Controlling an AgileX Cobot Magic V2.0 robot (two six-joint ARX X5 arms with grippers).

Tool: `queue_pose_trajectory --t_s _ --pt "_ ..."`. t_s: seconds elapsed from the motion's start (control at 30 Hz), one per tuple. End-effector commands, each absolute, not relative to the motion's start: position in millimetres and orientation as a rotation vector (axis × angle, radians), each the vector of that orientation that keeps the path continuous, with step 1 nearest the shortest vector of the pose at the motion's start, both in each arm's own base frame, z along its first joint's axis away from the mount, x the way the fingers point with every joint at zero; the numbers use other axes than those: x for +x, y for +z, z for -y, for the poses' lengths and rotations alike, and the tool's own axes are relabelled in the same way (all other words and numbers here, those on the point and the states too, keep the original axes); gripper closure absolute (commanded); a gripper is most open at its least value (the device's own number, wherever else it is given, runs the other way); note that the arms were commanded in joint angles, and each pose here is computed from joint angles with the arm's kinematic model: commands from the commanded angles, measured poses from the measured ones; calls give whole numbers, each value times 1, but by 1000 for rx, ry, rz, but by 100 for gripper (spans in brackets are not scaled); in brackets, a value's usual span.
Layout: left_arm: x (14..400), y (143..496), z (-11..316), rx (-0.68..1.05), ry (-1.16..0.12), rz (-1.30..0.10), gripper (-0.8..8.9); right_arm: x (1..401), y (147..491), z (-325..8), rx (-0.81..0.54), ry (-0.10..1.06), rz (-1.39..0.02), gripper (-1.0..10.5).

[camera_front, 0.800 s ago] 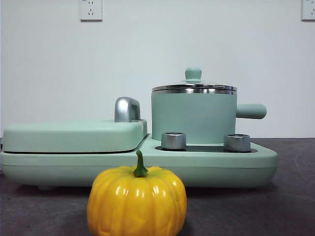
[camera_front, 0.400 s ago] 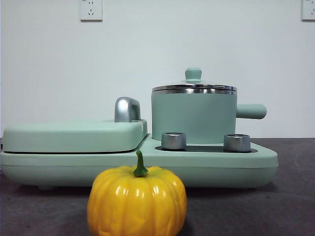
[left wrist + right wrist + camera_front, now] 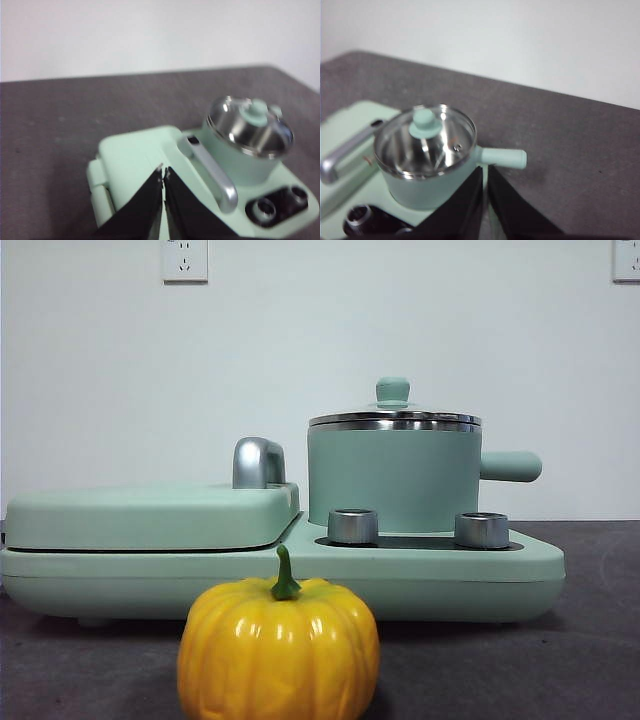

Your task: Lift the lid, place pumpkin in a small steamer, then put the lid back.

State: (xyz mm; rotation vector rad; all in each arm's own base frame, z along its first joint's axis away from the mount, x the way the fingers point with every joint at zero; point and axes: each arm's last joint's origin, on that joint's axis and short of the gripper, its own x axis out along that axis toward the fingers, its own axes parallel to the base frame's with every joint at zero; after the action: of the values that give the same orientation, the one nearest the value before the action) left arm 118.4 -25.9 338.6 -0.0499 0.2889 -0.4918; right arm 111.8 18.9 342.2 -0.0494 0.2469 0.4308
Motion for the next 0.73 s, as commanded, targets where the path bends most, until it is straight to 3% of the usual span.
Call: queue_pose_trajectory --t_s 0.03,0.23,0.37,0.47,0.73 --pt "127 345 30 94 -552 -279 803 119 343 -21 -144 462 -262 933" --pt "143 346 42 256 -647 -315 735 129 332 -29 -303 548 -331 924" --pt "147 348 47 287 -678 -296 556 128 330 -33 -381 585 -328 737" --pt "147 349 50 290 -691 -278 556 128 330 -34 -399 571 -329 686" --pt "153 357 62 304 -737 -163 560 127 330 -35 -392 568 -331 685"
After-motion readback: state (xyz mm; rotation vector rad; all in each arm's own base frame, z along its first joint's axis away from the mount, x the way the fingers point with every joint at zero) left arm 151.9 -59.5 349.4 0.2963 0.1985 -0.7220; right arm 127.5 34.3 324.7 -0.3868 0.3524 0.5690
